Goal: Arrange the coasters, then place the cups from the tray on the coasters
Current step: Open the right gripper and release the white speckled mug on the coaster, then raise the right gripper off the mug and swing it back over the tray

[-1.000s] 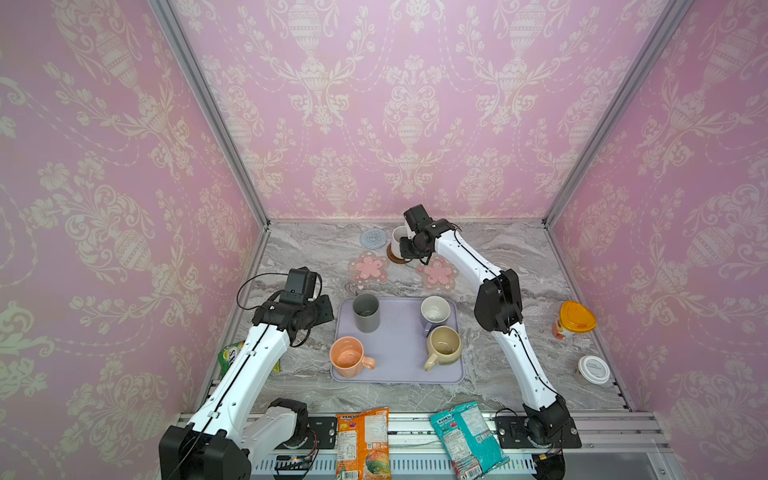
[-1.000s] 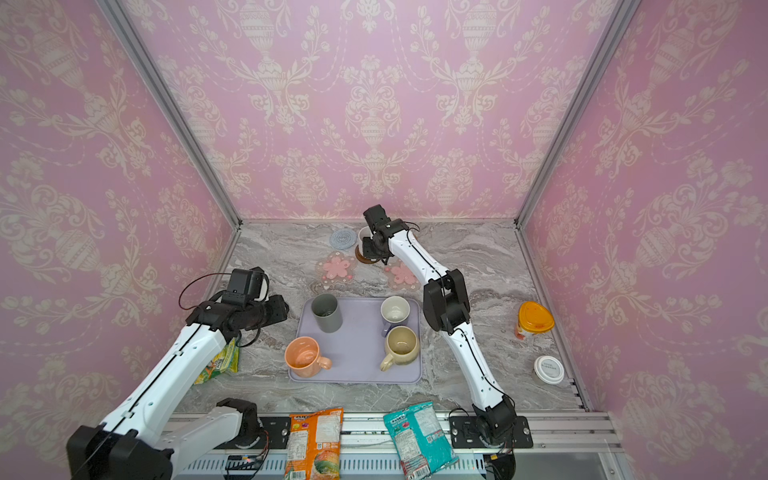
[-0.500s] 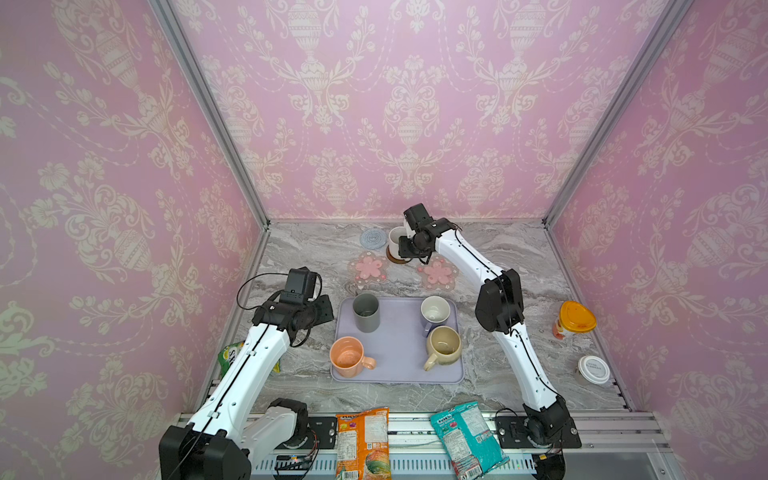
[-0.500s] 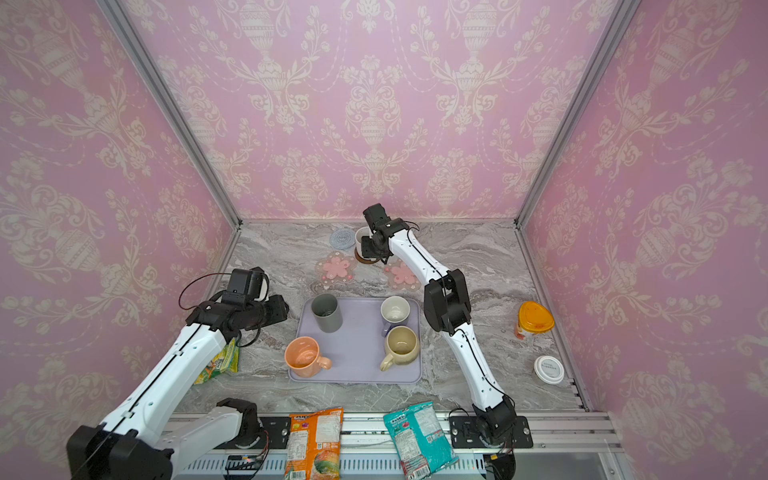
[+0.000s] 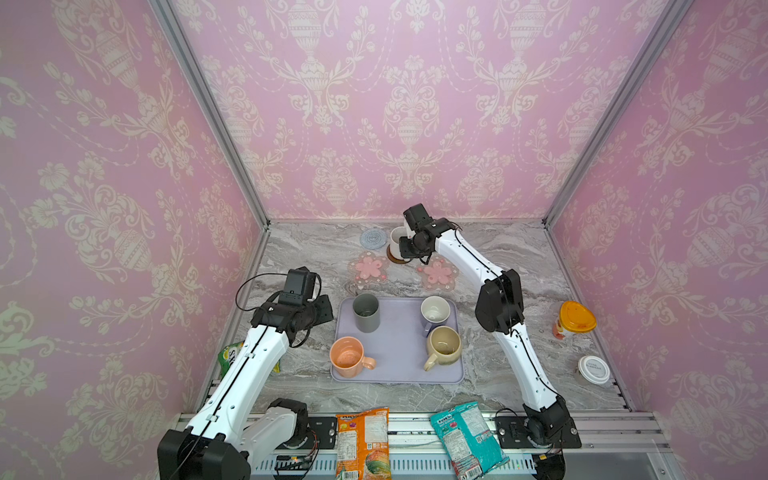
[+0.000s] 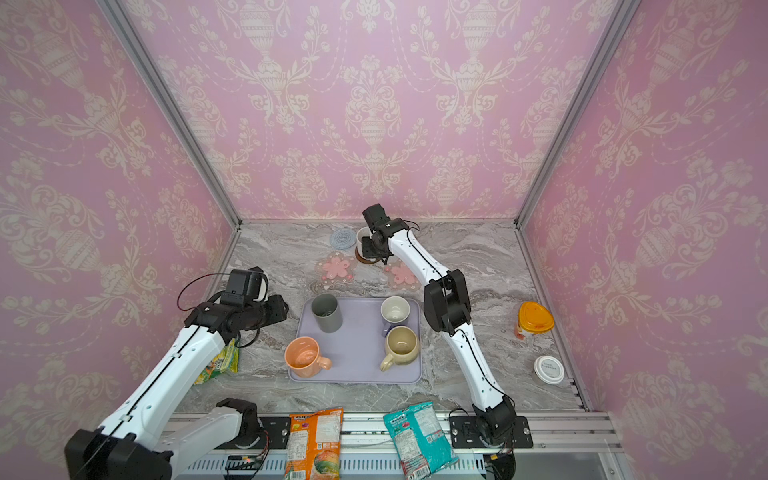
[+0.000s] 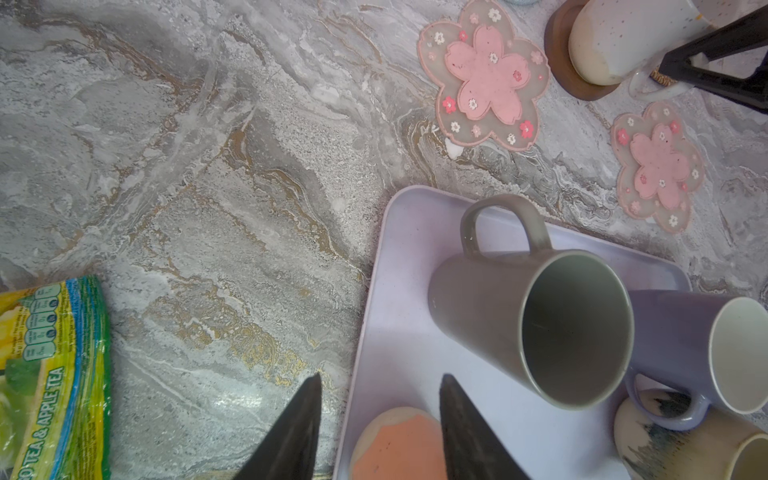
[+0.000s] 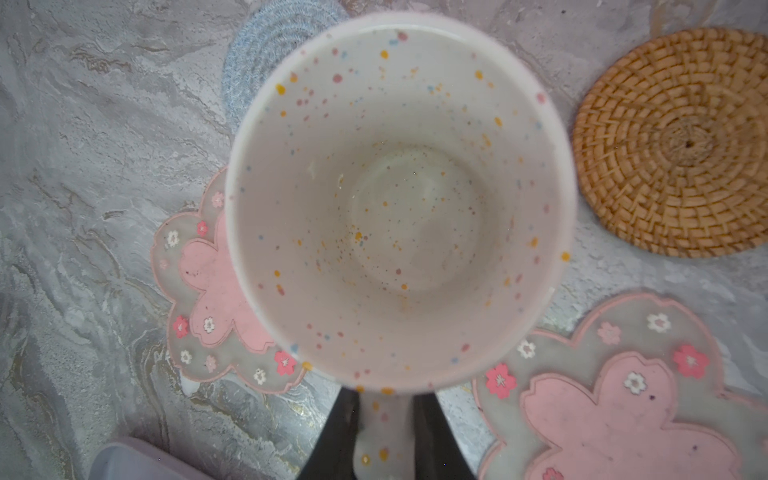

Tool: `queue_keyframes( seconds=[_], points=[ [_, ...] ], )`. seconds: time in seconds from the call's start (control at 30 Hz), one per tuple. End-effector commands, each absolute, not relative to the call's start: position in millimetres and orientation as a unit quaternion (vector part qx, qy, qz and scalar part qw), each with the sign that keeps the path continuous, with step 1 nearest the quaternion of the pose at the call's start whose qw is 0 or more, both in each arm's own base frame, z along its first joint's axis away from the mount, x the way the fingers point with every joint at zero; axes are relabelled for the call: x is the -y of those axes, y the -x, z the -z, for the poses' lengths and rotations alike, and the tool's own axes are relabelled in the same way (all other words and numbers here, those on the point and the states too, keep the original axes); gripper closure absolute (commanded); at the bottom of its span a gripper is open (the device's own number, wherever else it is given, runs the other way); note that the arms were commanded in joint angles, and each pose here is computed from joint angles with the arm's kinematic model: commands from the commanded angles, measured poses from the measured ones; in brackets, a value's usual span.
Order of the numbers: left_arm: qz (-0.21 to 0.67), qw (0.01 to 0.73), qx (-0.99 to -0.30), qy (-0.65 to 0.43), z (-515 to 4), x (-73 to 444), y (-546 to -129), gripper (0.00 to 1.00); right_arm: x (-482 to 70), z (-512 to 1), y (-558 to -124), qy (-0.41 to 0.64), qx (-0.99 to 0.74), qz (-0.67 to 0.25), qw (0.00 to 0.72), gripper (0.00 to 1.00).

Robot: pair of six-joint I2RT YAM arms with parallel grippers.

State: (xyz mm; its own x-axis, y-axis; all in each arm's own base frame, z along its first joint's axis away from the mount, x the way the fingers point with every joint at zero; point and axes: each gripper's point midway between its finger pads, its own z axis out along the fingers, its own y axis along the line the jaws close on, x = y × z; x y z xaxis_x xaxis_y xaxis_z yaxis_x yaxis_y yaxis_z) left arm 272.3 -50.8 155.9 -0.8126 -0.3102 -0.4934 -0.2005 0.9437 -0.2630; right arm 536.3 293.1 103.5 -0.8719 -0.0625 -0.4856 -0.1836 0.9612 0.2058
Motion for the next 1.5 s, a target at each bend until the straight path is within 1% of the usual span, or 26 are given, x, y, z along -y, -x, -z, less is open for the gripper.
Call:
queue_keyframes(
  seconds=[0.0,0.13,0.23,0.47,0.53,0.57,0.63,0.73,0.77,1.0,1.17,1.47],
  points=[
    [0.108,0.268,-0.947,0.14,-155.9,51.7,-267.7,0.51,-278.6,-130.7,-530.0,0.065,-0.96,-0.094,0.257,0.88],
    [0.107,0.268,-0.947,0.14,-156.8,51.2,-267.6,0.51,-273.7,-132.8,-529.8,0.068,-0.96,-0.072,0.26,0.89],
    [0.107,0.269,-0.947,0.139,-157.5,51.3,-267.9,0.51,-274.0,-134.0,-530.3,0.07,-0.96,-0.073,0.261,0.89],
    [0.105,0.266,-0.948,0.14,-154.3,50.9,-267.9,0.51,-285.7,-123.1,-529.7,0.07,-0.961,-0.1,0.249,0.84],
    [0.104,0.264,-0.949,0.14,-152.7,51.0,-267.2,0.51,-288.4,-119.8,-530.4,0.067,-0.961,-0.106,0.246,0.8],
    [0.104,0.262,-0.949,0.14,-151.8,50.8,-266.9,0.51,-289.7,-118.8,-530.8,0.065,-0.961,-0.11,0.246,0.75],
    [0.104,0.263,-0.949,0.14,-152.0,50.7,-267.1,0.51,-293.4,-118.1,-531.4,0.065,-0.96,-0.119,0.245,0.7],
    [0.104,0.261,-0.949,0.141,-150.9,50.9,-266.9,0.51,-297.1,-120.0,-531.9,0.062,-0.958,-0.13,0.246,0.53],
    [0.105,0.262,-0.949,0.141,-151.6,51.0,-267.2,0.51,-298.2,-121.8,-531.4,0.062,-0.958,-0.134,0.247,0.5],
    [0.105,0.258,-0.95,0.14,-150.7,51.6,-266.6,0.51,-298.2,-141.5,-525.1,0.059,-0.954,-0.148,0.253,0.49],
    [0.104,0.251,-0.953,0.134,-150.7,53.0,-269.2,0.51,-294.6,-162.2,-506.5,0.062,-0.952,-0.159,0.254,0.49],
    [0.112,0.245,-0.956,0.118,-159.9,61.1,-283.6,0.51,-274.6,-214.4,-469.5,0.082,-0.937,-0.165,0.298,0.48]
  ],
)
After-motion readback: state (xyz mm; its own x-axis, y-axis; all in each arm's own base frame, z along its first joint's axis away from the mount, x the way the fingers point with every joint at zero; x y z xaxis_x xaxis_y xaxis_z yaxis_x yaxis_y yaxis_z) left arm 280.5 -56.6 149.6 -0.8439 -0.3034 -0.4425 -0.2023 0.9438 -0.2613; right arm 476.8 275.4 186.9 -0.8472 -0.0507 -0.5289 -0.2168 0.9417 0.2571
